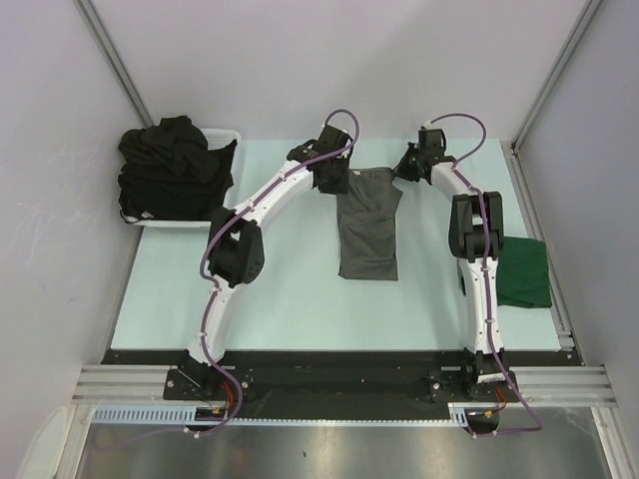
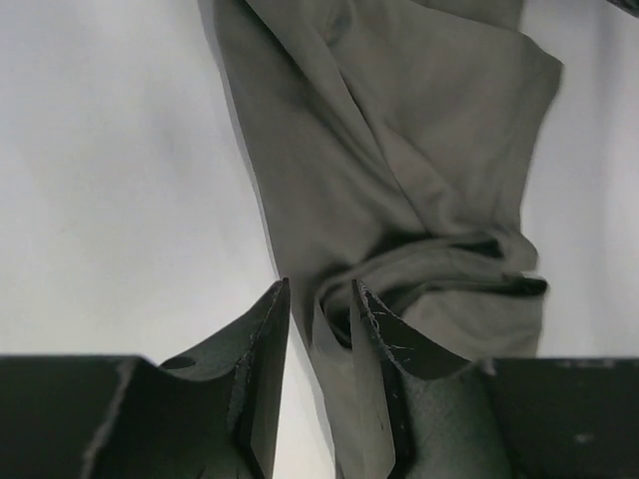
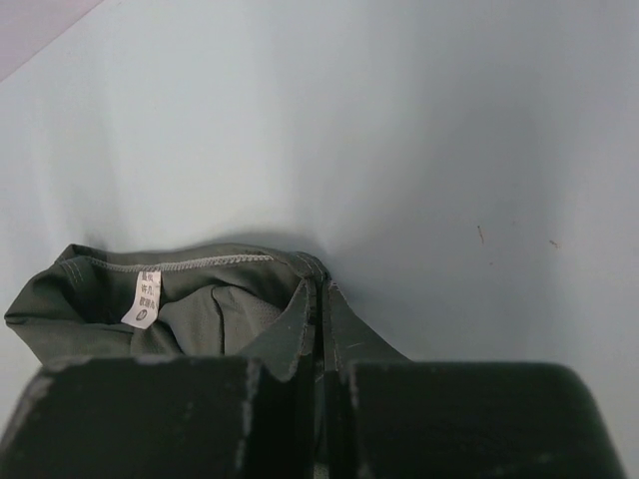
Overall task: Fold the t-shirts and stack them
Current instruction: Grab one side of the 2/3 rectangular tshirt with both arms
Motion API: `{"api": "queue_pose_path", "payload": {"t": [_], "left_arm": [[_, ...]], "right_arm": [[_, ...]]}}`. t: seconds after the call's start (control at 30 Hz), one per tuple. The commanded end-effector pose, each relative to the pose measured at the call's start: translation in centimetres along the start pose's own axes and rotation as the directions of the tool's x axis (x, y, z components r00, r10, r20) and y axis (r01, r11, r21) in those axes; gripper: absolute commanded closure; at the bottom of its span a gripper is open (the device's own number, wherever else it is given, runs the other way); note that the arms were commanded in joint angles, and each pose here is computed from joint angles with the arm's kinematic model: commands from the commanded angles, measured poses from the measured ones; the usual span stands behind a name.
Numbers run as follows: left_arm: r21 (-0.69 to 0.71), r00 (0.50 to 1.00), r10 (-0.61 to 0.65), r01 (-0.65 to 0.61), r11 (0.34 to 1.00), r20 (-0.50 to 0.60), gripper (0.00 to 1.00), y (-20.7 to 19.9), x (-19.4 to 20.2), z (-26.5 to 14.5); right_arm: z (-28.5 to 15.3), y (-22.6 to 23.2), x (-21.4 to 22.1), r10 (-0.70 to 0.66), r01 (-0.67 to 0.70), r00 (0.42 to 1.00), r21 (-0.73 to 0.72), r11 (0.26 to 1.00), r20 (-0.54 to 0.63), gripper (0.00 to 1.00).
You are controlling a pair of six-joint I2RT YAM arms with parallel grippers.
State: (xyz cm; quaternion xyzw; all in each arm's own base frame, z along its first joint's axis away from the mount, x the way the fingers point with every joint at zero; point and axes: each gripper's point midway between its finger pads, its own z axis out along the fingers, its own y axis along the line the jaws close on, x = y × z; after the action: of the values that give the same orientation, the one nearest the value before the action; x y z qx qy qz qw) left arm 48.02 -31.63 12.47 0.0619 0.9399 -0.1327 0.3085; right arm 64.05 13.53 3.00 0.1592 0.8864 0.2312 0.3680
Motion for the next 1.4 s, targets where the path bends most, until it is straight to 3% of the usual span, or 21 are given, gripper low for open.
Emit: {"api": "queue_pose_path", "payload": {"t": [0.0,0.23,0.5,0.73,1.1,1.37], "left_arm": [[0.057,0.996,-0.045,0.04,0.998,0.078,0.63,0.6,-3.4,1.8],[0.125,0.986,-0.134,0.121,0.985,0.098,0.63,3.6,-4.7,6.2],[0.347,0.958,-0.196,0.115,0.931,0.208,0.55,2.0,-8.2,8.3],[0.457,0.925,-0.335,0.224,0.861,0.178,0.46,1.6,-9.0,11.5],[0.387,0.893,-0.385,0.279,0.879,0.232,0.37,4.1,-10.4,11.7],[0.342,0.873,-0.408,0.309,0.887,0.268,0.36,5.8,-11.5,11.2]], "right_arm": [[-2.0,0.9,-0.9,-0.006,0.006,1.0,-0.01,1.0,0.0,1.0],[-2.6,1.8,-0.6,-0.008,0.008,1.0,-0.036,0.999,-0.012,1.0],[-2.7,2.7,1.3,-0.045,0.043,0.998,-0.042,0.998,-0.045,1.0],[-3.5,3.8,2.3,-0.084,0.081,0.995,-0.049,0.996,-0.058,1.0],[-4.5,4.7,1.7,-0.101,0.098,0.994,-0.066,0.993,-0.044,1.0],[-4.3,5.0,2.1,-0.096,0.091,0.994,-0.08,0.993,-0.052,1.0]]}}
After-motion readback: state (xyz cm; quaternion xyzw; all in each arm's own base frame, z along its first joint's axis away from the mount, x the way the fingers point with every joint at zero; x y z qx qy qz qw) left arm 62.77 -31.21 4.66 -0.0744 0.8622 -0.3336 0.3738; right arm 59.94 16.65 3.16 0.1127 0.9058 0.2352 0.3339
